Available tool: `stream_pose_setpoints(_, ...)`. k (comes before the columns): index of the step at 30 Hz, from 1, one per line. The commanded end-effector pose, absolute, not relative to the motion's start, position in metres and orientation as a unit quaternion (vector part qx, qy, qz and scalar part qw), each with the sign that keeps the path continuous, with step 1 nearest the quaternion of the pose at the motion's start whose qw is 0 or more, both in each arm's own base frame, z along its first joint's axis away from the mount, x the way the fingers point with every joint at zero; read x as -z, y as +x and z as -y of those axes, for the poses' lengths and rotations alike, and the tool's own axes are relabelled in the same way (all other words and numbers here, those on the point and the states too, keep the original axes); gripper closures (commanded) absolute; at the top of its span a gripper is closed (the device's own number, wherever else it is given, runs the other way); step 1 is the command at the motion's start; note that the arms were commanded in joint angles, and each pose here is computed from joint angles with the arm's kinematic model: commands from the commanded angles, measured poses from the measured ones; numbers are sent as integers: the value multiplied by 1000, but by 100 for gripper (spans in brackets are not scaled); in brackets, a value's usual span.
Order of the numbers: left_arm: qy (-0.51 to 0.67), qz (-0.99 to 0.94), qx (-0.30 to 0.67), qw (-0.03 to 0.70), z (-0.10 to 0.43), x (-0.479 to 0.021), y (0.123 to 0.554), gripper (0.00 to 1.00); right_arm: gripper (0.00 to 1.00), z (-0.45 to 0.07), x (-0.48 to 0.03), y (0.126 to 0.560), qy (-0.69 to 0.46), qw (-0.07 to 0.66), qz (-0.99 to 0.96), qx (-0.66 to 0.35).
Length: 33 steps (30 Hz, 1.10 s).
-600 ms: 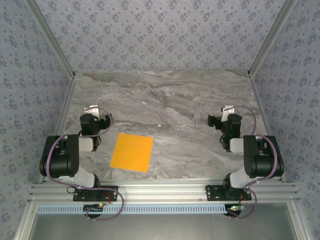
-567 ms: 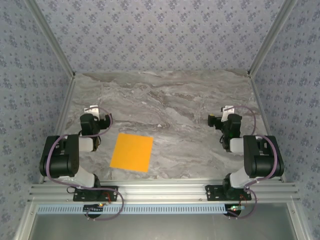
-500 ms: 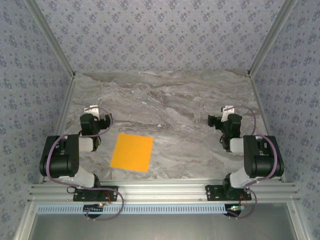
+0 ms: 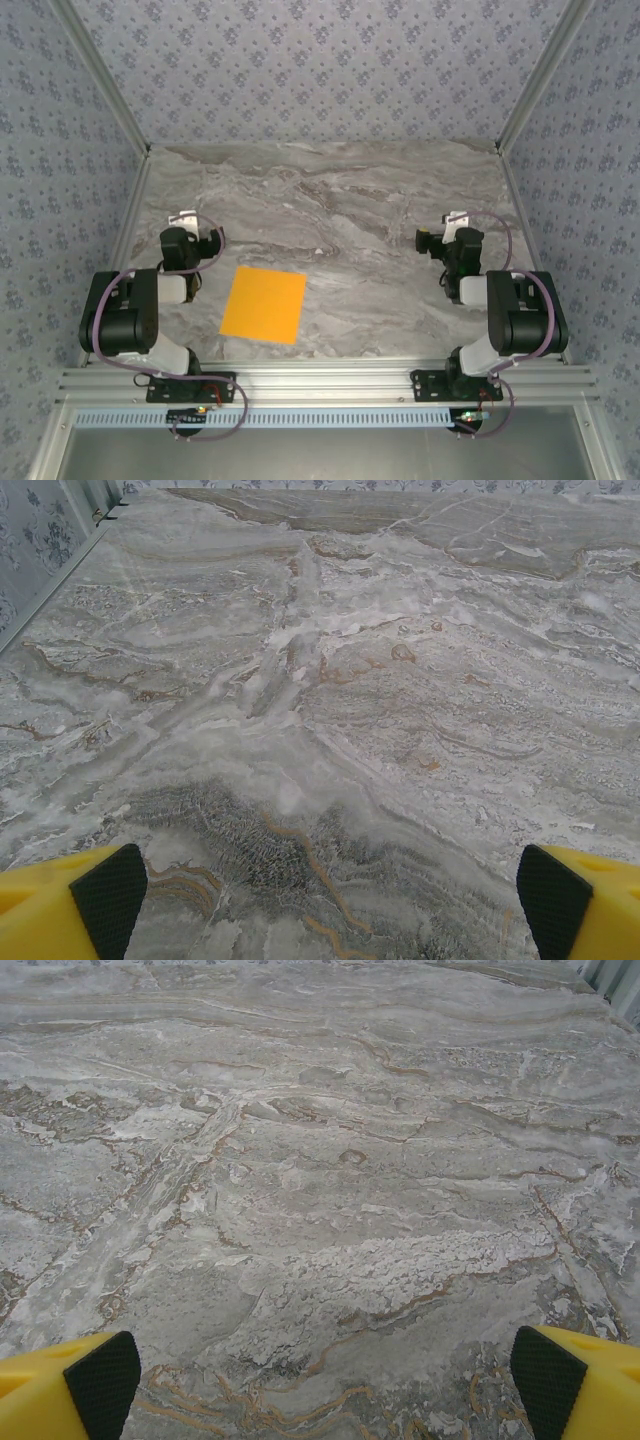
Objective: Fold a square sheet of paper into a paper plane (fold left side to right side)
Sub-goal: Move the square sheet of paper to the center of the table.
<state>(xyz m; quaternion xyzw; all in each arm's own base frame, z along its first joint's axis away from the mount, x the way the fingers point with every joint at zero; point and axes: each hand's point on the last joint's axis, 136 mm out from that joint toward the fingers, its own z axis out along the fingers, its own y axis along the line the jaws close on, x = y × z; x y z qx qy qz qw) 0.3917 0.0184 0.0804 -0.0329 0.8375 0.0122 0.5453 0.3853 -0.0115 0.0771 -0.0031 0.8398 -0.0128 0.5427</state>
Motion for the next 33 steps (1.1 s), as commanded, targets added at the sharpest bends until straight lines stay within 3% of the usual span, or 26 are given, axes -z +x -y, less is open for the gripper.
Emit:
stream_pose_setpoints(1, -26, -832, -4, 555, -13, -89, 398, 2, 0, 14, -83, 391, 4, 549, -836, 11)
stream_pose_setpoints(13, -44, -833, -16, 552, -20, -93, 398, 2, 0, 19, -91, 391, 18, 543, -840, 9)
stream_pose_setpoints(17, -91, -839, -30, 536, -32, -125, 386, 2, 0, 25, -119, 381, 42, 541, -840, 6)
stream_pose_setpoints(20, -140, -844, 13, 518, -28, -154, 371, 2, 0, 20, -142, 368, 56, 540, -839, -12)
stream_pose_setpoints(24, -166, -868, 83, 461, 1, -172, 344, 2, 0, 6, -163, 345, 77, 528, -844, -49)
stream_pose_setpoints(28, -119, -900, 129, 399, 60, -170, 304, 2, 0, -14, -171, 322, 89, 510, -851, -94)
stream_pose_setpoints(33, -63, -946, 98, 301, 105, -138, 241, 2, 0, -36, -167, 301, 66, 478, -869, -107)
